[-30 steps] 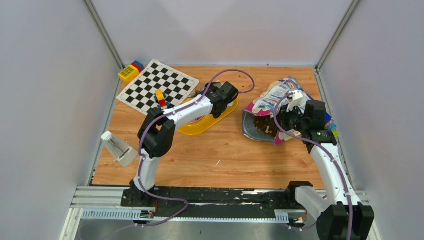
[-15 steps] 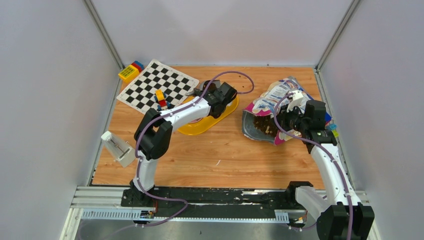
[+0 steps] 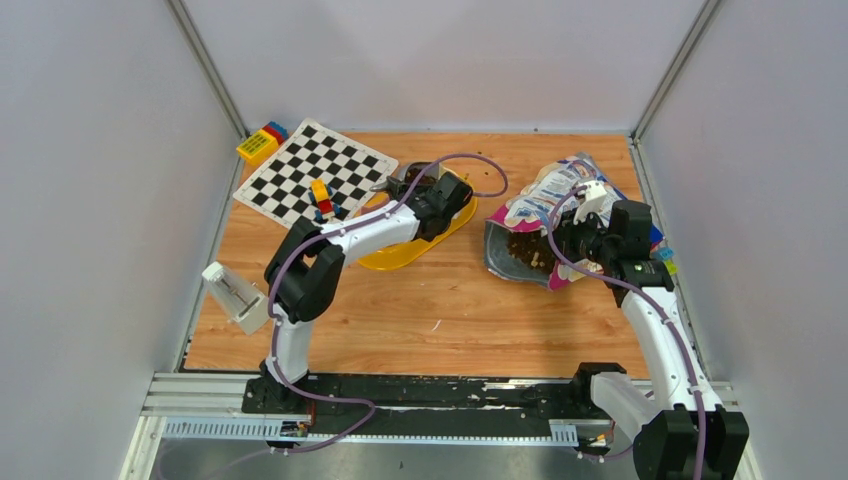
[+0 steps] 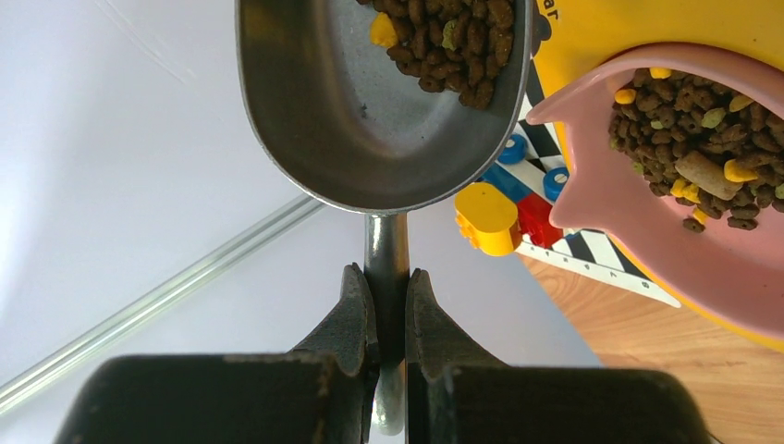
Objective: Serve the pet food
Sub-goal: Pour the pet food into the pet food bowl.
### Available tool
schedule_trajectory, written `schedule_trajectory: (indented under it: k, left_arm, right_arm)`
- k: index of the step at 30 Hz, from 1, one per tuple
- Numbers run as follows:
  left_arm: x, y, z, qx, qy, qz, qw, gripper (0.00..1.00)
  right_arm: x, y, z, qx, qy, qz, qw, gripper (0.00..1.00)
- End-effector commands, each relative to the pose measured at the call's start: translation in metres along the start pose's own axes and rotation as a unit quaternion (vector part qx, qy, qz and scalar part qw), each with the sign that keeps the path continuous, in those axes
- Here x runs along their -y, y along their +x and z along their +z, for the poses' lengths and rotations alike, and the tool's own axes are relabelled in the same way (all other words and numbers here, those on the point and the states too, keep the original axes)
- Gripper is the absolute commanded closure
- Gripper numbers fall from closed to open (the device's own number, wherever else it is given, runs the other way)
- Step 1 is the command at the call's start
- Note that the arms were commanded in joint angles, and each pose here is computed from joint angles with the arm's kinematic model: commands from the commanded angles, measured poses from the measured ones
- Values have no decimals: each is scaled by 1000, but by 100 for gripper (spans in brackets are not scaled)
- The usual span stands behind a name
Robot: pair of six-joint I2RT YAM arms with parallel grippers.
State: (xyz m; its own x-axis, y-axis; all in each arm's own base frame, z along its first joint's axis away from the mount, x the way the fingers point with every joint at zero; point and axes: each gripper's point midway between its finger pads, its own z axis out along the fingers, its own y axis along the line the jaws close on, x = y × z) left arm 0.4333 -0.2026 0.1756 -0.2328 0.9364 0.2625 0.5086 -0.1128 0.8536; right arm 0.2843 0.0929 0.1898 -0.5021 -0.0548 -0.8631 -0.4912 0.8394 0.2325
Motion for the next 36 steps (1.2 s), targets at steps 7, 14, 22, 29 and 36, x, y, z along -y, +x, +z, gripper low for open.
schedule_trajectory:
  k: [7, 14, 22, 29, 36]
  left_arm:
    - [-44, 4, -30, 10, -78, -26, 997, 100]
    - [-45, 0, -34, 8, -109, -5, 994, 100]
    - [-47, -2, -38, 8, -131, 13, 991, 100]
    - [-48, -1, -39, 6, -141, 30, 990, 100]
    - [-45, -1, -39, 4, -148, 50, 988, 100]
  right_arm:
    - [-28, -24, -9, 42, -61, -22, 997, 100]
    - [-28, -25, -9, 43, -62, -22, 997, 100]
    - [-28, -25, -9, 42, -62, -21, 997, 100]
    - [-28, -25, -8, 42, -62, -21, 997, 100]
    - [-29, -25, -9, 43, -62, -21, 997, 100]
